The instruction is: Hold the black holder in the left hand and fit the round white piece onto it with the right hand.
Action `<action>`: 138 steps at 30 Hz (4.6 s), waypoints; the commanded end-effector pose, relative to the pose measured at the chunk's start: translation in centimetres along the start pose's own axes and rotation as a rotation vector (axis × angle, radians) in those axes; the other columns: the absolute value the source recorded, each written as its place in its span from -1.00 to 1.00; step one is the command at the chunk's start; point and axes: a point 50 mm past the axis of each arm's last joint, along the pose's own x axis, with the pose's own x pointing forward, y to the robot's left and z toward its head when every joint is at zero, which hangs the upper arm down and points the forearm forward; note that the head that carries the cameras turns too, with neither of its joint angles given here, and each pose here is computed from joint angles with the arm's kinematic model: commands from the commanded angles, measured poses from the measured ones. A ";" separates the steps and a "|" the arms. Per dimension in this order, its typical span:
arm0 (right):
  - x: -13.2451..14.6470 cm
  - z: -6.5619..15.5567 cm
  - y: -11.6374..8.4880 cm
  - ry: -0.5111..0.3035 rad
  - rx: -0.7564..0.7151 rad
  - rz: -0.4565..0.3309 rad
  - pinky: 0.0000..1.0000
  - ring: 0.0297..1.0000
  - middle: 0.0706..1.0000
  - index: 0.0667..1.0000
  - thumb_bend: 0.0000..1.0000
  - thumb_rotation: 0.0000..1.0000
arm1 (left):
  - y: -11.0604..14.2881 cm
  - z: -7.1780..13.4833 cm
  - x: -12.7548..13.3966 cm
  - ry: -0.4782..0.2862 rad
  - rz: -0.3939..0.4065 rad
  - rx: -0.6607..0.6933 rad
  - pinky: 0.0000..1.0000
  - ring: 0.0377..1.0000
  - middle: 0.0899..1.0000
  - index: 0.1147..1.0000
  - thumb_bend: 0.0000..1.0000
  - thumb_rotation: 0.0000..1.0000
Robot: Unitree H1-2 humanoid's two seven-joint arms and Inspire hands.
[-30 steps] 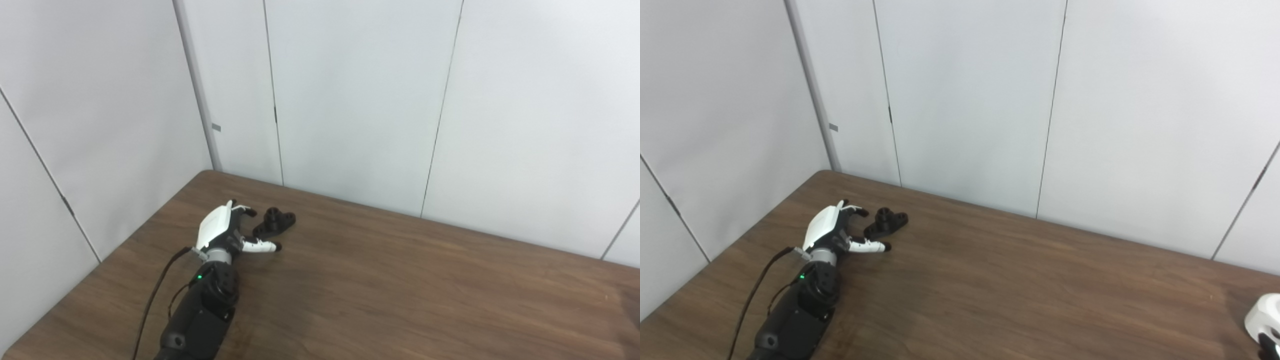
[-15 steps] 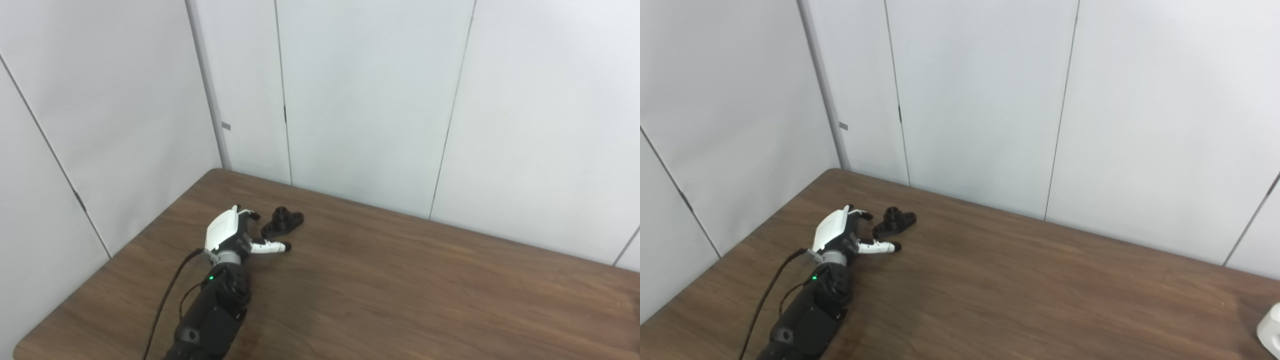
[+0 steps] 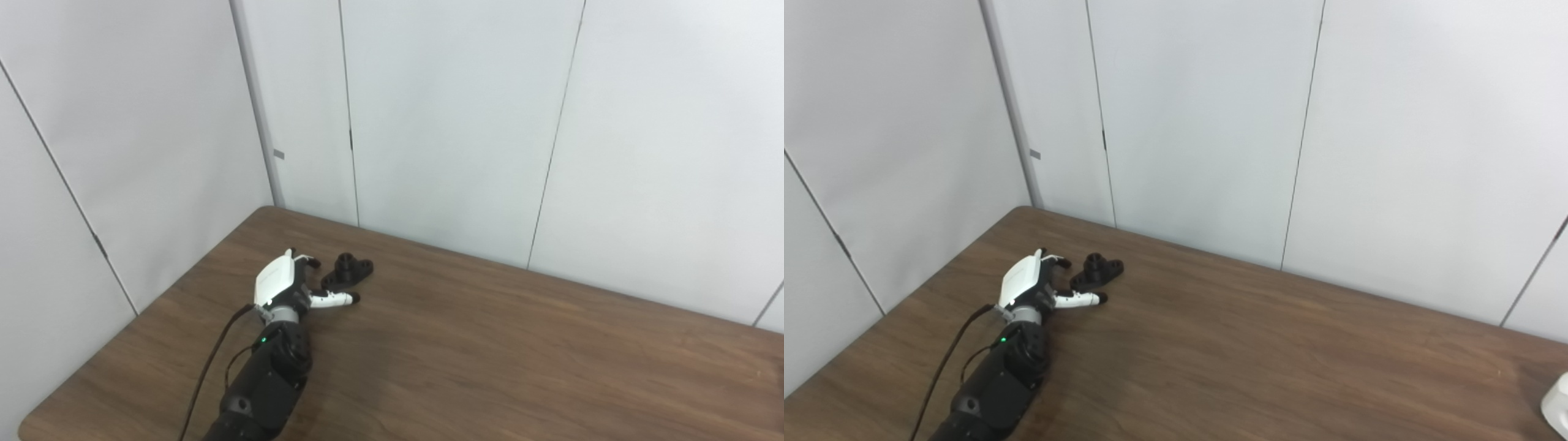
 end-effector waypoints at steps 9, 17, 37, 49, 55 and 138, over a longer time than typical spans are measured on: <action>-2.6 -1.8 1.6 0.060 0.039 0.006 0.89 0.94 0.97 0.98 0.90 0.38 | 0.0 0.9 0.5 -0.035 0.002 0.061 0.93 0.98 0.92 0.20 0.63 -0.70; -2.7 -1.7 1.6 0.061 0.042 0.006 0.83 0.91 0.95 0.95 0.90 0.38 | -0.7 0.4 0.2 -0.033 -0.017 0.085 0.86 0.97 0.91 0.14 0.62 -0.82; -3.1 -1.0 1.7 0.068 0.047 0.002 0.57 0.78 0.83 0.84 1.00 0.35 | -2.4 -0.5 0.0 -0.073 0.007 0.287 0.84 0.93 0.85 -0.11 0.17 -0.89; -3.3 -0.8 1.7 0.067 0.050 0.001 0.42 0.72 0.79 0.79 1.00 0.39 | -3.1 -0.6 -0.2 -0.077 0.036 0.275 0.77 0.86 0.79 -0.17 0.04 -0.90; -3.3 -0.9 1.7 0.059 0.046 0.001 0.34 0.68 0.76 0.77 1.00 0.41 | -3.3 -0.5 -0.2 -0.070 0.030 0.304 0.73 0.83 0.75 -0.17 0.04 -0.90; -0.7 4.6 2.1 0.030 -0.011 -0.157 0.98 1.00 1.00 1.00 0.53 -0.52 | -2.9 3.8 -13.0 -0.586 -0.368 0.032 0.93 0.92 0.74 -0.17 0.04 -0.92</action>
